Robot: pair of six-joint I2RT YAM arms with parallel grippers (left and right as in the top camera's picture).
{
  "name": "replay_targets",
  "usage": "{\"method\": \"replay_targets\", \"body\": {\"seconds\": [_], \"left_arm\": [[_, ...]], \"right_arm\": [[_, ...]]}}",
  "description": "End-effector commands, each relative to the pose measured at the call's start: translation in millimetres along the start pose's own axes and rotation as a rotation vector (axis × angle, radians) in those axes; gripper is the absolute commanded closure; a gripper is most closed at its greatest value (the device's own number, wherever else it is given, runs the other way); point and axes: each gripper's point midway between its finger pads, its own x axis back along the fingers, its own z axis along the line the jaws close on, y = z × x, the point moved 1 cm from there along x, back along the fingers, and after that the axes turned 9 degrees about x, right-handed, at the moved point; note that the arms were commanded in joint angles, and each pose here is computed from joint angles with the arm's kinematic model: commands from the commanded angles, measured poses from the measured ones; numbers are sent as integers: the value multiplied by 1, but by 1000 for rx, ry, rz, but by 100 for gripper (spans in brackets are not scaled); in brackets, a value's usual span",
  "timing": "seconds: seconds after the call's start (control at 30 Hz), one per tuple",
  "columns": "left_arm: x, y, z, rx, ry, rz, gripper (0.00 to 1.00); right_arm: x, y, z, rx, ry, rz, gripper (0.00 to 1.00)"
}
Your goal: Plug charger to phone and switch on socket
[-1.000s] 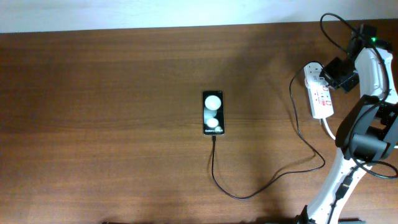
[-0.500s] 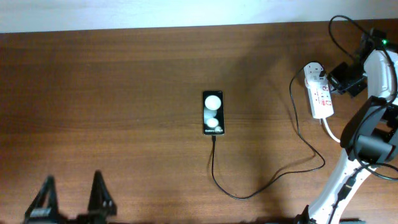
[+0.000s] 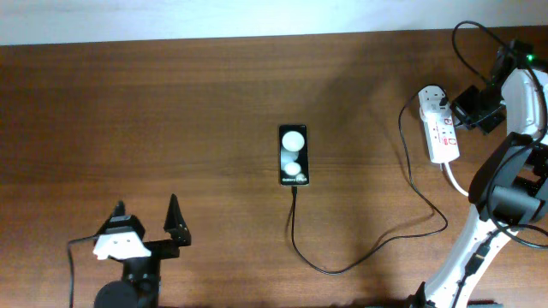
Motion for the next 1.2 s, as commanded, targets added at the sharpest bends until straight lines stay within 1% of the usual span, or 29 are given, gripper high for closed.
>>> {"method": "replay_targets", "body": {"seconds": [0.0, 0.1, 0.2, 0.37, 0.47, 0.53, 0.57, 0.63, 0.7, 0.77, 0.83, 0.93, 0.97, 1.0, 1.03, 1.1, 1.17], "left_arm": [[-6, -19, 3, -18, 0, 39, 1], [-10, -36, 9, -25, 14, 81, 1], [-9, -57, 16, -39, 41, 161, 1], [3, -97, 32, -69, 103, 342, 1], [17, -126, 44, -92, 149, 479, 1], [21, -133, 48, -98, 162, 517, 1], [23, -136, 49, -100, 166, 529, 1], [24, -137, 49, -101, 168, 535, 1], [24, -137, 49, -101, 168, 535, 1], [24, -137, 49, -101, 168, 535, 1], [24, -137, 49, -101, 168, 535, 1], [24, -137, 49, -101, 168, 535, 1], [24, -137, 49, -101, 168, 535, 1], [24, -137, 49, -101, 168, 535, 1], [24, -137, 49, -101, 168, 535, 1], [24, -137, 49, -101, 168, 535, 1], [24, -137, 49, -101, 168, 535, 1]], "right_arm": [[21, 6, 5, 15, 22, -50, 96], [21, 6, 5, 15, 18, -52, 96], [21, 6, 5, 15, 18, -51, 96], [22, 8, 6, 16, 22, -60, 96], [22, 7, 8, 14, 34, -54, 96], [21, 0, 16, 19, 79, -21, 96], [22, -6, 24, 45, 118, 5, 96], [21, -19, 25, 70, 86, 46, 96], [21, -23, 25, 83, 54, 51, 96], [32, -30, 27, 97, 53, 54, 96], [46, -22, 27, 100, 55, -6, 96], [61, 12, 27, 95, 80, -160, 96], [57, 24, 19, 82, 37, -201, 96], [54, 26, 13, 54, 1, -210, 96], [46, 23, 9, 41, -8, -177, 96], [38, 21, 15, 48, 16, -159, 96], [23, 24, 7, 49, -49, -161, 96]]}}
